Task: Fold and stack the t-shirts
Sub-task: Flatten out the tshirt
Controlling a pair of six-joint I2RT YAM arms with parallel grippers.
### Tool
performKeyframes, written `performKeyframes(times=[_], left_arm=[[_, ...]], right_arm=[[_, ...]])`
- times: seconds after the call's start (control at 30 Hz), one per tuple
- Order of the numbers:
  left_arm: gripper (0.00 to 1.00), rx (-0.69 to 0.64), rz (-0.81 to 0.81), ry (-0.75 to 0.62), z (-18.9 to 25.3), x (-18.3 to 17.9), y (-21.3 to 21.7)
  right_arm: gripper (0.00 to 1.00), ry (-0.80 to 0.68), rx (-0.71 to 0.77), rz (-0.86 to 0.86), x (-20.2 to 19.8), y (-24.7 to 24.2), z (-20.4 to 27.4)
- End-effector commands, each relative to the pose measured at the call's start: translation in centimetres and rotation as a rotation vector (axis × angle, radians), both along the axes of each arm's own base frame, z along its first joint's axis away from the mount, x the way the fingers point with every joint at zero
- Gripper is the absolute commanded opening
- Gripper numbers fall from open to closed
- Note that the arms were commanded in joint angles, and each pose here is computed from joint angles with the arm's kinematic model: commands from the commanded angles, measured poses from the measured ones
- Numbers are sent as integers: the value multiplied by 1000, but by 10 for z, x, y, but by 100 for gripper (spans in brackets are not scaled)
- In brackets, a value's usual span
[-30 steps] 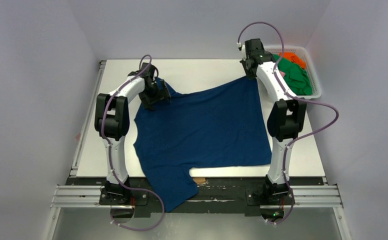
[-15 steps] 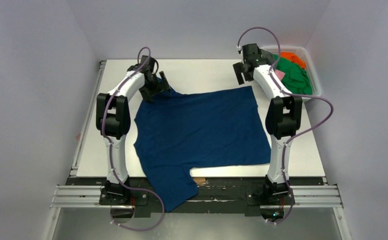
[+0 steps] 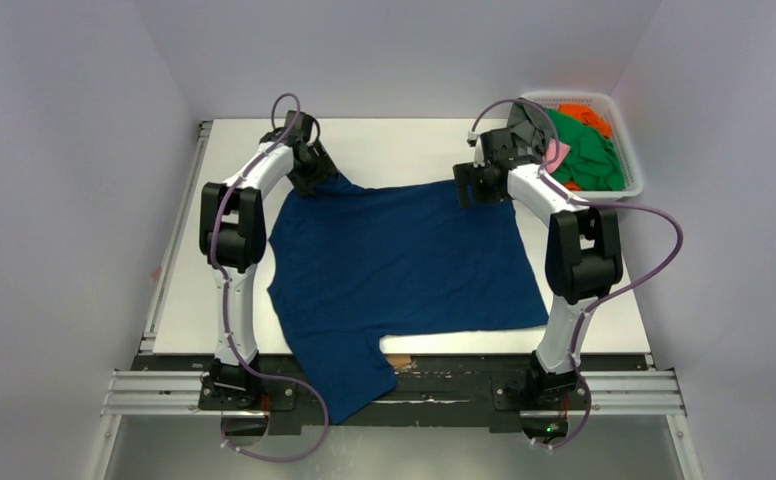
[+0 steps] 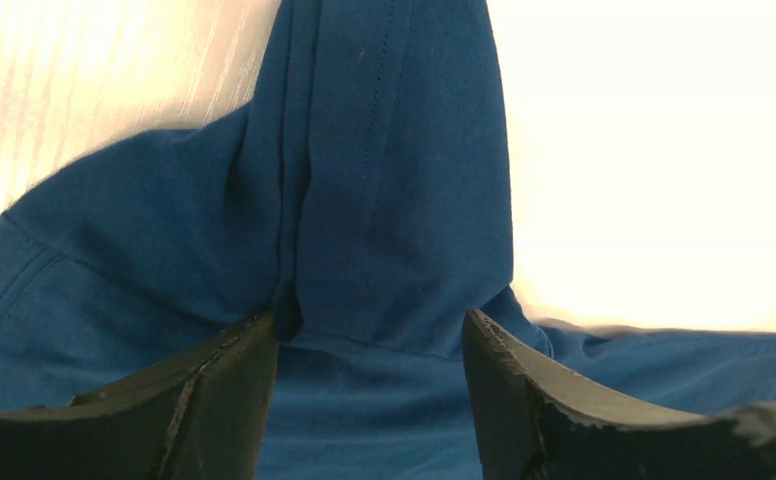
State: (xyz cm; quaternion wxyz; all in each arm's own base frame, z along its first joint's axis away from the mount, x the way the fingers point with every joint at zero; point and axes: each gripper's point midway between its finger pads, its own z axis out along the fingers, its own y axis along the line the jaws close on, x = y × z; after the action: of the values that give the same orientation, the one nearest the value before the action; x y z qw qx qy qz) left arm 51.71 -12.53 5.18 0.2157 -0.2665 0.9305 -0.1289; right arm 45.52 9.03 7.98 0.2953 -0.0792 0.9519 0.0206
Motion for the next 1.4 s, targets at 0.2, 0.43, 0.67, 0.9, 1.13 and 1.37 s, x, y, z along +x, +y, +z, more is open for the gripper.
performKeyframes(times=[0.2, 0.43, 0.67, 0.9, 1.13, 1.37], left_arm=[[41, -50, 116, -51, 3, 22, -1], [0, -54, 104, -49, 1, 28, -4], [0, -51, 67, -79, 4, 35, -7], [0, -141, -69, -357, 41, 86, -43], [0, -296, -131, -630, 79, 170, -104], [100, -307, -178, -793, 127, 174, -111]], right_arm=[[81, 13, 13, -31, -7, -1, -1], [79, 41, -11, -40, -11, -5, -9], [78, 44, -32, -48, -12, -9, -10], [76, 33, -35, -54, -9, -10, -9], [74, -2, -15, -68, 0, -7, -7], [80, -37, 2, -93, 5, -6, 2]])
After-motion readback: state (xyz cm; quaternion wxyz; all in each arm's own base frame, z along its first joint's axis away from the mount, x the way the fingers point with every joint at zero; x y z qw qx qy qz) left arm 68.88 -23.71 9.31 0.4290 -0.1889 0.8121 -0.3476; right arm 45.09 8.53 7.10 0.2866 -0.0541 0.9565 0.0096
